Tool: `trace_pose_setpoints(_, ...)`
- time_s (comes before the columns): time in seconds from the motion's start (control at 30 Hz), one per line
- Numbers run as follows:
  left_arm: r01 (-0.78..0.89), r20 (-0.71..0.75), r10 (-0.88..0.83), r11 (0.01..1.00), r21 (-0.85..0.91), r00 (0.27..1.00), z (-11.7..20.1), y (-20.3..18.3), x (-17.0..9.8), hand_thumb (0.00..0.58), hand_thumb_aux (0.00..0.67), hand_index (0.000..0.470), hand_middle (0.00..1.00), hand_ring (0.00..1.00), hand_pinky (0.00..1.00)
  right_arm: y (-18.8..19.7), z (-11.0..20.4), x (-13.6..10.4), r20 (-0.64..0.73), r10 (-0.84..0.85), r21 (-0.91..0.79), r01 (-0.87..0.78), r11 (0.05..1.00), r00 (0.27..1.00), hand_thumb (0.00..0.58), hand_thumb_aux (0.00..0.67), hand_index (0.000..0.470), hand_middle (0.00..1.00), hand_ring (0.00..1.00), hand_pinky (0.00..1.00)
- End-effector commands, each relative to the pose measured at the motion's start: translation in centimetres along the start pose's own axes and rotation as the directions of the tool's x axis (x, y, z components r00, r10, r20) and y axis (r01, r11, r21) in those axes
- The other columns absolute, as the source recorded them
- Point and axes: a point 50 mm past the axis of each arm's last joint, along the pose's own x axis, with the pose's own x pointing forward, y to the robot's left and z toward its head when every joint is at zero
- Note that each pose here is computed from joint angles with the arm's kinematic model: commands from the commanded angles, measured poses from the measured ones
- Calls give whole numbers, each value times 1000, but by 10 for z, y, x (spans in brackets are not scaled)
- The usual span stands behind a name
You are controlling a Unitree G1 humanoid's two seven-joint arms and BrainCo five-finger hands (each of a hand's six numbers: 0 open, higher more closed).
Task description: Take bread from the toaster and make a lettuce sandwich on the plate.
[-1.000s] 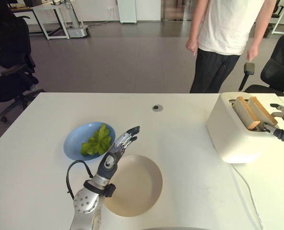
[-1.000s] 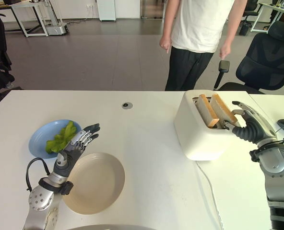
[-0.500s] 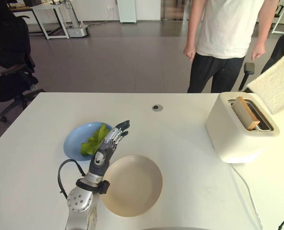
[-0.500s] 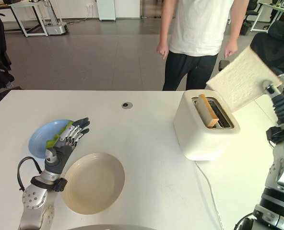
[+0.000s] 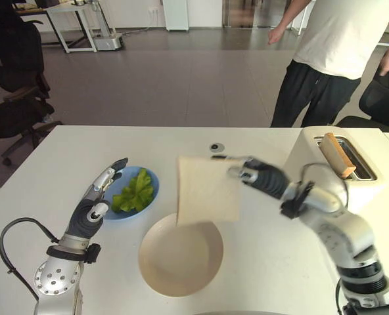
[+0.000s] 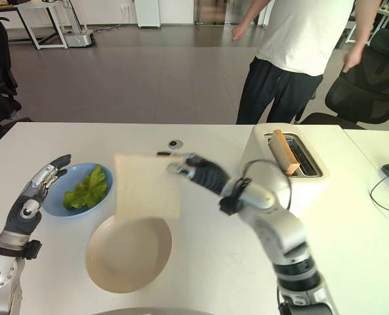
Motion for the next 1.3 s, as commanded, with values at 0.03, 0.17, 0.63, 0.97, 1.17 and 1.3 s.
trace_pose_setpoints(0.03, -38, -61, 37, 999, -28, 997, -15, 7, -3, 0, 0, 0, 0, 0, 0, 29, -37, 17, -119, 84, -110, -97, 989, 989, 580, 670, 470, 0, 0, 0)
trace_pose_setpoints(0.17, -91, -49, 85, 985, -148, 995, -20, 9, -5, 0, 0, 0, 0, 0, 0, 46, -62, 27, -187, 122, -225, -163, 961, 975, 580, 670, 470, 0, 0, 0)
trace_pose_setpoints(0.63, 24, -297, 76, 947, 320, 952, -59, 13, 4, 0, 0, 0, 0, 0, 0, 40, -46, 30, -6, -12, -397, 9, 918, 1000, 0, 0, 0, 0, 0, 0)
trace_pose_setpoints(0.97, 345, -518, 25, 718, 604, 855, -103, 17, 34, 140, 87, 61, 0, 0, 0, 41, -60, 17, -12, -55, -396, 46, 917, 998, 0, 0, 0, 0, 0, 0)
trace_pose_setpoints(1.17, 441, -571, -23, 661, 607, 820, -112, 12, 29, 363, 260, 182, 0, 0, 0, 39, -58, 17, 6, -63, -399, 60, 915, 998, 0, 0, 0, 0, 0, 0)
trace_pose_setpoints(1.3, 457, -571, -51, 661, 596, 819, -110, 6, 31, 398, 294, 206, 0, 0, 0, 39, -56, 17, 14, -66, -401, 67, 914, 998, 0, 0, 0, 0, 0, 0)
